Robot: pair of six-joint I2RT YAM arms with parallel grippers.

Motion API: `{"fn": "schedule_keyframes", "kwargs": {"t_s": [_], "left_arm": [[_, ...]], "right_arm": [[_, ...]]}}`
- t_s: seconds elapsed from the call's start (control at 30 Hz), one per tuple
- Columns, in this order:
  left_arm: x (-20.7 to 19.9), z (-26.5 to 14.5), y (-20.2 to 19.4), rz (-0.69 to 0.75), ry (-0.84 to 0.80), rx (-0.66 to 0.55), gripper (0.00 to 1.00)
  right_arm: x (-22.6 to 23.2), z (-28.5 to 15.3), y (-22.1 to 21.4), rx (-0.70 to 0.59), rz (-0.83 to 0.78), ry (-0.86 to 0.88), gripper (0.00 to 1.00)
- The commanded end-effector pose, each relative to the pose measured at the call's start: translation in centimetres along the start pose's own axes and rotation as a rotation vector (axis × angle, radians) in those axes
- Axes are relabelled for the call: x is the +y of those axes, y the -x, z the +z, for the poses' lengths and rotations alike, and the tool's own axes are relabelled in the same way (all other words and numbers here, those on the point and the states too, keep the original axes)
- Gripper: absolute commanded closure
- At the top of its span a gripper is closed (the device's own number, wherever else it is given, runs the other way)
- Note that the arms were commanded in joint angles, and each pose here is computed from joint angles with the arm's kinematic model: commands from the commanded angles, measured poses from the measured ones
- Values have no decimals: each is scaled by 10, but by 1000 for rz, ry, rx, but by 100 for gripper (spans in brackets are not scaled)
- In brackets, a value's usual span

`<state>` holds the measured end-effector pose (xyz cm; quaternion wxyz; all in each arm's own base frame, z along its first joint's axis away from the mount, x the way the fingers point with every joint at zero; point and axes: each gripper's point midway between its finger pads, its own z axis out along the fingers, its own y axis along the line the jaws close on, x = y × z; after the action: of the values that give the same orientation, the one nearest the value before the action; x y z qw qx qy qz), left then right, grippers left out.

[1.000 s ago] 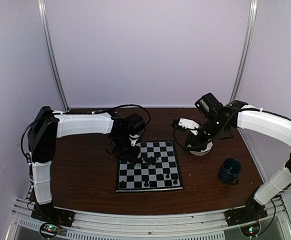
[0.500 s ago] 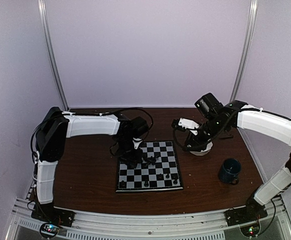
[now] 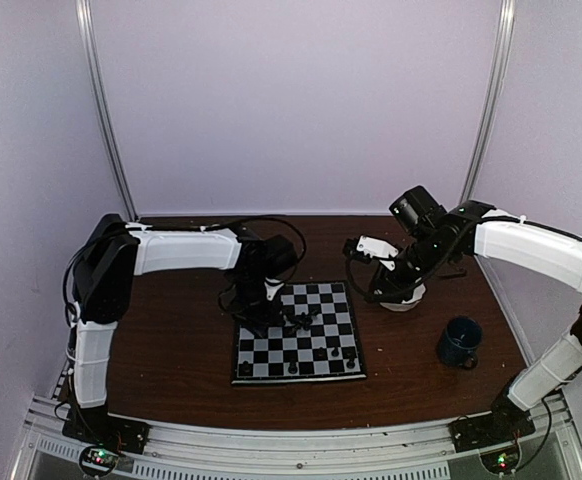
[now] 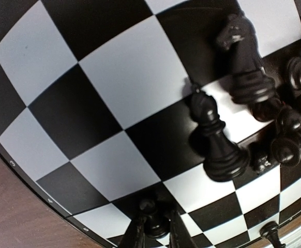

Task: Set up the chess pieces on the board
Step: Pick up the pawn from the chessboard, then pass from the left arm to the right

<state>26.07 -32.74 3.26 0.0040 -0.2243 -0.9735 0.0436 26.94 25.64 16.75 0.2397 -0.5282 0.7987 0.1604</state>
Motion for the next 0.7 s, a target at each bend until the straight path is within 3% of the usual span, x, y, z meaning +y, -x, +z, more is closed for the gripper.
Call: {"fn": "schedule_keyframes", "kwargs": {"t_s": [0.0,0.23,0.43,0.67], "left_arm": [[0,-26,1,74,7,-58,88],[-32,-119,28,208,-182,-395,90],[-81,-186,24,444,-409,-718,88],[-98,-206,13,562,-435,-836,88]], "right_arm": [[-1,-4,6,-26,2,3,64],[-5,-17,30,-78,52,13,65],[16,-34,77,-179,151,234,63],[46,-52,119,-272,249,514,58]]}}
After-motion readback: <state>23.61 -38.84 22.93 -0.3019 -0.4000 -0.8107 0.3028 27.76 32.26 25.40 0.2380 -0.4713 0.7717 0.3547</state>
